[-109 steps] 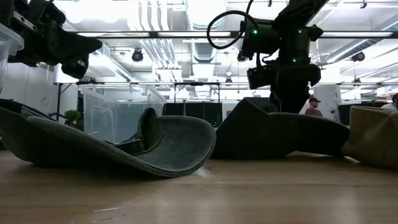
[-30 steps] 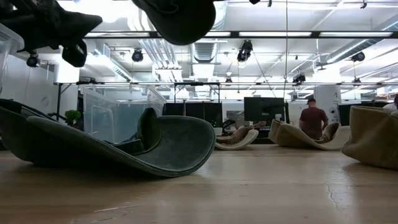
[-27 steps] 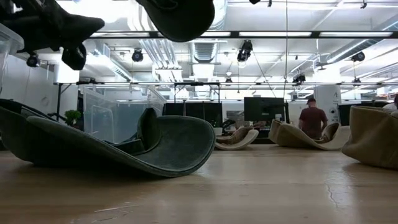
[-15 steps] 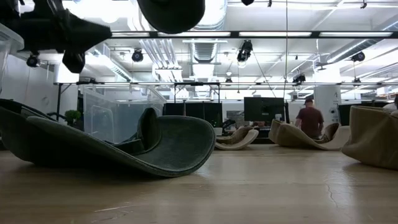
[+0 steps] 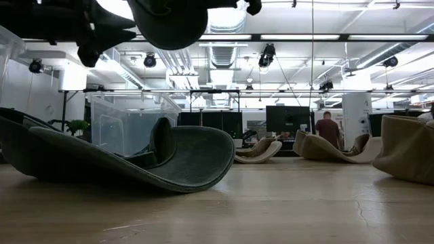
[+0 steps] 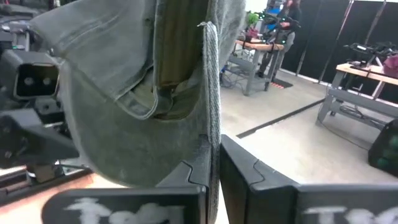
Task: Pick & Place hat
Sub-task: Put the right blue cap into the top transparent bin
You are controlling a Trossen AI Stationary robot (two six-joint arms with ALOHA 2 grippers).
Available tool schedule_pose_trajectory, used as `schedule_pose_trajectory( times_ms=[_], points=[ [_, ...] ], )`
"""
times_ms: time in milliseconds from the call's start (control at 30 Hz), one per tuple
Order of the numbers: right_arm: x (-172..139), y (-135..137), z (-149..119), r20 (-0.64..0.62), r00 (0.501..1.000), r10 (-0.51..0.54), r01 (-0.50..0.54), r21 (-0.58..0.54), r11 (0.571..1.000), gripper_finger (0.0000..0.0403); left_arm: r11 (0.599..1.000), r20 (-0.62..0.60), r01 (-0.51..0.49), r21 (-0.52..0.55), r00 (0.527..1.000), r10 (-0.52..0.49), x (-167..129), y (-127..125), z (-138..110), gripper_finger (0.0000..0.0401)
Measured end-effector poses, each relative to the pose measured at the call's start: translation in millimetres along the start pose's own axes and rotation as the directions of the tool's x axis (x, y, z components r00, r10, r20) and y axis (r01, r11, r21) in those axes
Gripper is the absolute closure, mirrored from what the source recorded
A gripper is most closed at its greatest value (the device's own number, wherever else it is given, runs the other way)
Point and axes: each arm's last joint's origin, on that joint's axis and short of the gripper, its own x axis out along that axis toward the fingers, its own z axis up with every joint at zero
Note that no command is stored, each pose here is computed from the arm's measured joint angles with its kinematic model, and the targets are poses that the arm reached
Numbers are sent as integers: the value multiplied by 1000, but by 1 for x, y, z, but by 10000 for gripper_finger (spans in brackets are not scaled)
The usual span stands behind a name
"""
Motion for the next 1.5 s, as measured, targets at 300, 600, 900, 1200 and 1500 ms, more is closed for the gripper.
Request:
schedule_pose_trajectory(
  times_ms=[300,600,900,1200,1500],
  points=[
    [5,3,-2,-7,1000,-2,2,-30,1000,390,1000,-9,-4,22,1000,5,7,-4,-2,270],
    [0,-2,6,11,1000,-27,27,-21,999,390,999,6,-14,35,1000,13,7,-4,0,270],
    [1,-1,1,-2,1000,0,0,13,1000,390,999,22,-27,45,999,26,8,-5,3,270],
    [1,-1,-4,-35,999,27,-27,9,1000,390,999,54,-40,32,998,39,8,-5,8,270],
    [1,1,-6,-52,995,80,-78,40,996,390,997,49,-44,63,998,41,8,-5,6,280]
  ],
)
